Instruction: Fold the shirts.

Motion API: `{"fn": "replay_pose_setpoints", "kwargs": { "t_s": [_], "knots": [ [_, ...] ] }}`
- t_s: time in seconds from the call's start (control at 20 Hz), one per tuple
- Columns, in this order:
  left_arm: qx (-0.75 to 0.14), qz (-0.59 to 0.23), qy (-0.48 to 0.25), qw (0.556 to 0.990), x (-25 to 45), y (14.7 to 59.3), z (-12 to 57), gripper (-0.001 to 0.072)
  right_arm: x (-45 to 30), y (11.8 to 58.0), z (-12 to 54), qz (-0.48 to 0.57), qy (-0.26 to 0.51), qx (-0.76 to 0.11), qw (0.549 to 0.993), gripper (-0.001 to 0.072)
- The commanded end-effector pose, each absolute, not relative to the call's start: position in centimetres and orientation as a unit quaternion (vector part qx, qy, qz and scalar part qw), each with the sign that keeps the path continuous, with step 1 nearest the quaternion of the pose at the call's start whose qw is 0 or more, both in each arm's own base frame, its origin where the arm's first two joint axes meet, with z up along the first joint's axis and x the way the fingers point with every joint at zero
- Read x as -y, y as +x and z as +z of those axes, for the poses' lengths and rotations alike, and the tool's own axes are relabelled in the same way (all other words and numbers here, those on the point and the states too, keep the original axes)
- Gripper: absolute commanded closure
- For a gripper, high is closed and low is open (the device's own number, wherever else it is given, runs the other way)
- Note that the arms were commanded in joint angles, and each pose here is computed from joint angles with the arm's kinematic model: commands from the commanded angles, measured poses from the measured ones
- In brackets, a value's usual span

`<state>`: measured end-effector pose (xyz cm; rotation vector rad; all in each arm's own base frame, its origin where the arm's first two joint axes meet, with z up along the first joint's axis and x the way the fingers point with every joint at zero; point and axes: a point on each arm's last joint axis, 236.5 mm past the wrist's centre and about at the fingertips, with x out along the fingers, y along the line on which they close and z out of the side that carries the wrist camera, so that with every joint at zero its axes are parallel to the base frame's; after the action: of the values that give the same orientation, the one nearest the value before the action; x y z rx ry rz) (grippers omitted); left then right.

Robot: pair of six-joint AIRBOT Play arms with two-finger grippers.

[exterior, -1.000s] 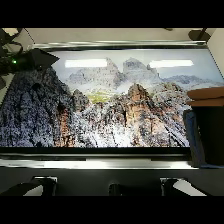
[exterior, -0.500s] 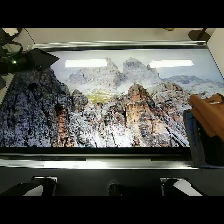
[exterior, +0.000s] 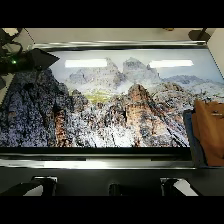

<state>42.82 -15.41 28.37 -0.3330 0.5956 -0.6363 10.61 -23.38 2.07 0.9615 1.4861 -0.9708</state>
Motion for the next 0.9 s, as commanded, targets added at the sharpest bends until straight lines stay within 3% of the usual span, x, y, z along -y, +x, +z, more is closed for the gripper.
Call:
{"fn": "replay_pose_setpoints", "kwargs": {
  "t_s": [0.0,0.1,0.2,0.3,0.4,0.5,0.55,0.6,0.65,0.75,0.85],
  "knots": [
    [-0.279,-0.306,-0.169,0.894,15.5,42.7,29.5,0.0681,27.1,12.5,4.2,-0.414,0.348,-0.585,0.604,0.0020],
    [-0.236,-0.307,-0.160,0.908,15.2,42.7,33.2,0.0682,31.6,17.0,10.5,-0.425,0.299,-0.484,0.704,0.0022],
    [-0.167,-0.278,-0.125,0.938,13.9,43.4,37.6,0.0684,34.1,25.0,21.5,-0.390,0.217,-0.324,0.834,0.0023],
    [-0.154,-0.182,-0.078,0.968,10.6,44.9,38.4,0.0684,30.2,32.9,30.9,-0.301,0.151,-0.200,0.920,0.0025],
    [-0.210,-0.069,-0.021,0.975,6.7,46.1,34.7,0.0684,22.0,39.2,33.6,-0.190,0.130,-0.172,0.958,0.0025],
    [-0.339,-0.006,0.019,0.941,4.6,45.2,27.8,0.0678,11.6,42.6,28.9,-0.079,0.157,-0.272,0.946,0.0031],
    [-0.420,0.001,0.024,0.907,4.3,43.7,23.7,0.0627,6.9,43.0,25.2,-0.035,0.167,-0.345,0.923,0.0049],
    [-0.510,0.005,0.028,0.860,4.2,41.3,19.4,0.0402,2.4,42.4,20.7,0.007,0.161,-0.430,0.889,0.0050],
    [-0.581,-0.001,0.028,0.814,4.6,38.8,15.8,0.0226,-1.4,40.8,16.3,0.042,0.151,-0.513,0.844,0.0049],
    [-0.652,-0.033,0.018,0.757,6.4,34.9,10.4,0.0220,-5.9,37.1,9.8,0.081,0.126,-0.626,0.765,0.0048],
    [-0.640,-0.012,-0.010,0.769,7.0,33.3,6.8,0.0229,-7.8,35.3,5.9,0.092,0.117,-0.662,0.734,0.0048]
  ]
}}
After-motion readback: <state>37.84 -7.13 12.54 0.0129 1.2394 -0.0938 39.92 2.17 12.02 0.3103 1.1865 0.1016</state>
